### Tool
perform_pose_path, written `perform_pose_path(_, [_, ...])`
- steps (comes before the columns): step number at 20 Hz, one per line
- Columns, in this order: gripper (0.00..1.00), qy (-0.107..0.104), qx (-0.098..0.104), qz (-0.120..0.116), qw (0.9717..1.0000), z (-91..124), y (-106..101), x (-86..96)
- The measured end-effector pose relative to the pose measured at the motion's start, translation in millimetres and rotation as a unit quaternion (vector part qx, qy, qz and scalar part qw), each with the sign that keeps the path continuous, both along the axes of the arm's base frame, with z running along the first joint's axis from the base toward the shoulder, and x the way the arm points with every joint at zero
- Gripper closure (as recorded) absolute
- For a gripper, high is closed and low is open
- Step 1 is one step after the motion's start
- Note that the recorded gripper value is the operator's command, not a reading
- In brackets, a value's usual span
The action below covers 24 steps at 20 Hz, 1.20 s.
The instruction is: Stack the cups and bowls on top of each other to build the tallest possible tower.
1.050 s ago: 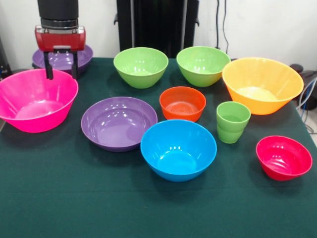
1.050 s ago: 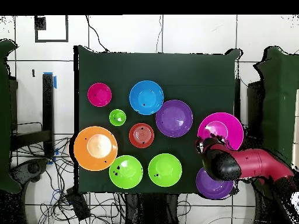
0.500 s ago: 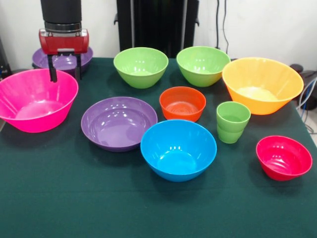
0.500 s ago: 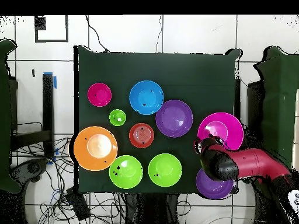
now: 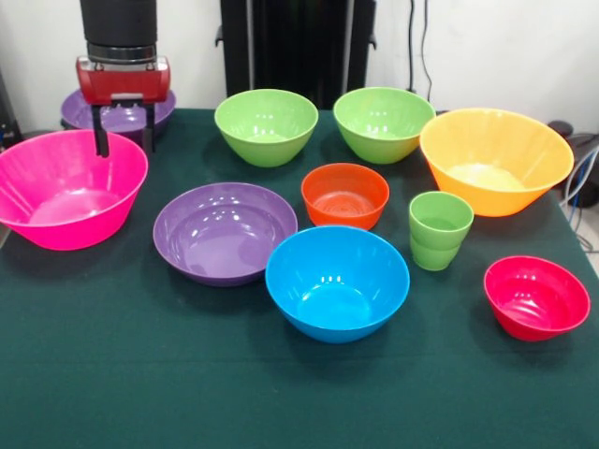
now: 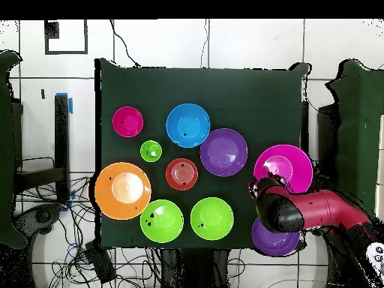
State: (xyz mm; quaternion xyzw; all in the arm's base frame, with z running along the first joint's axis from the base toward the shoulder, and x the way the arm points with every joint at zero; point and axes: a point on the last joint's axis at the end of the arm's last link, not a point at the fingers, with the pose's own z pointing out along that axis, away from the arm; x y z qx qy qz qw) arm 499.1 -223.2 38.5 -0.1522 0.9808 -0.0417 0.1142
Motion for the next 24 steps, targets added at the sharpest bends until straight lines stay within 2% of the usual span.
perform_pose_path(15, [0.0, 0.002, -0.006, 0.011, 0.9999, -2.4, 5.2, -1.4])
perform_pose_path(24, [0.0, -0.001, -0.003, 0.008, 1.0, -6.7, 4.4, -5.0])
